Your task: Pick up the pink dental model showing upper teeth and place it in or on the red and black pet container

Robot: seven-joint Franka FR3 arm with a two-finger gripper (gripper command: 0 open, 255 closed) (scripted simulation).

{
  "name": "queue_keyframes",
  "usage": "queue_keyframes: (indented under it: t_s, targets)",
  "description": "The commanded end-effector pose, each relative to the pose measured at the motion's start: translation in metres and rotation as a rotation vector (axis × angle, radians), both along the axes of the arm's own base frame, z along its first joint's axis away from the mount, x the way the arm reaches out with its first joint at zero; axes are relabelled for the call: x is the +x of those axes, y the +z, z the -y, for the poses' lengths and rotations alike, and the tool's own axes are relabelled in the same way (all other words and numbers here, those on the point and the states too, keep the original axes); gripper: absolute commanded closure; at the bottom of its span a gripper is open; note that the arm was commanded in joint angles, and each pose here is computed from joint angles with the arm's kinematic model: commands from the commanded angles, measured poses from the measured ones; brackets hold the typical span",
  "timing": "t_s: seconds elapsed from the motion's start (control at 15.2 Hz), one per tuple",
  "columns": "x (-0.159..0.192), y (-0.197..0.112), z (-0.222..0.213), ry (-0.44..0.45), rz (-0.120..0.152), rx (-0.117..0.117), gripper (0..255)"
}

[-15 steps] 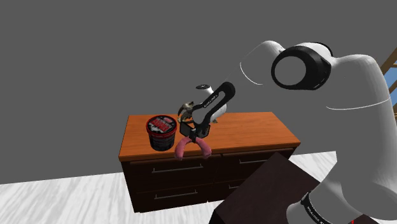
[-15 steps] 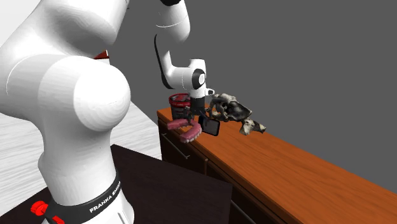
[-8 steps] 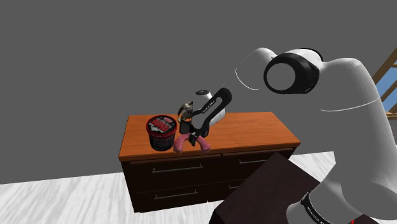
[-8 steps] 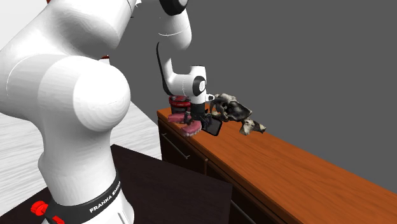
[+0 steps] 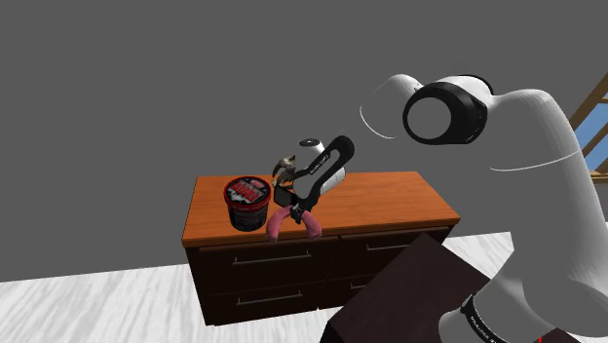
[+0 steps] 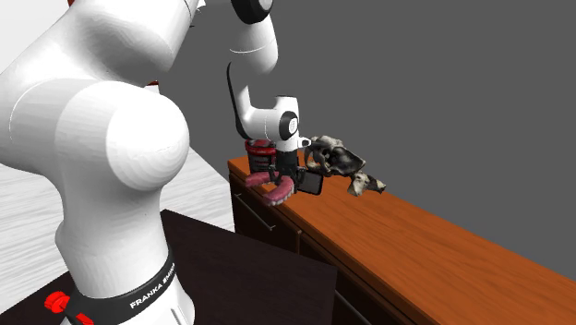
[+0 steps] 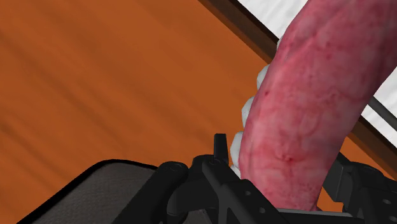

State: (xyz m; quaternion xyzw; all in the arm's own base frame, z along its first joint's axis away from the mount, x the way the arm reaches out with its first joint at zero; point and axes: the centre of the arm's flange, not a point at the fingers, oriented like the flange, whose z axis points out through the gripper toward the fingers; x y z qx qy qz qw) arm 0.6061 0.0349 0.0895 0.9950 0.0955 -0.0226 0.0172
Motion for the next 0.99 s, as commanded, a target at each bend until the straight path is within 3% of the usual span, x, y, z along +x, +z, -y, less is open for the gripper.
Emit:
queue_keyframes:
  t_s: [0.0,0.4,0.92]
  targets:
    - [0.000,0.000,0.000,0.000,0.000,0.000,255]
    - [0.000,0.000,0.000,0.000,0.000,0.000,255]
    - [0.000,0.042,0.000,0.000,0.000,0.000,255]
